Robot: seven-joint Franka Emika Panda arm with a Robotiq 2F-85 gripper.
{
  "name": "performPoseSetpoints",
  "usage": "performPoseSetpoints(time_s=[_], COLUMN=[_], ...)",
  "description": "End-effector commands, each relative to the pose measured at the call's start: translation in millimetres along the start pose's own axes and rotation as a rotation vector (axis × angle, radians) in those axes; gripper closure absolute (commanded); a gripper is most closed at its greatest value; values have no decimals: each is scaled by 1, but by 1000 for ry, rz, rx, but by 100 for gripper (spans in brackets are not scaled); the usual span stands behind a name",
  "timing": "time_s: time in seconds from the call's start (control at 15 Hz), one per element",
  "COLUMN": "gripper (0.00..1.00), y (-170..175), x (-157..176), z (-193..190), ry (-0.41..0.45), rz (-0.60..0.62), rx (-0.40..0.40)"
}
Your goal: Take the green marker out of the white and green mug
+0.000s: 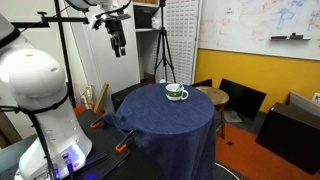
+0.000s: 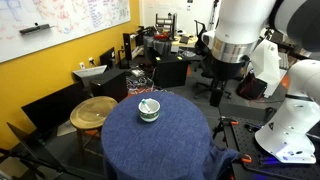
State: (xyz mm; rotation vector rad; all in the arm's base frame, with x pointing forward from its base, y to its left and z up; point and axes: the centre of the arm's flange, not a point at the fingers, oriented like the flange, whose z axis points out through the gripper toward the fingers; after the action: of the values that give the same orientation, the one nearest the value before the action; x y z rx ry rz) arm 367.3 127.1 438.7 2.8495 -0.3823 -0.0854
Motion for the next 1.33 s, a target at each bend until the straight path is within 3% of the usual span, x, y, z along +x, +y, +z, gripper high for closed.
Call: performPoseSetpoints(time_s=[0.0, 0.6, 1.27], gripper=[0, 0, 0], y=[0, 13, 94], x=[0, 0, 30], z=[0, -8, -31], ry=[0, 30, 185], rz=[0, -47, -48], rx=[0, -44, -60])
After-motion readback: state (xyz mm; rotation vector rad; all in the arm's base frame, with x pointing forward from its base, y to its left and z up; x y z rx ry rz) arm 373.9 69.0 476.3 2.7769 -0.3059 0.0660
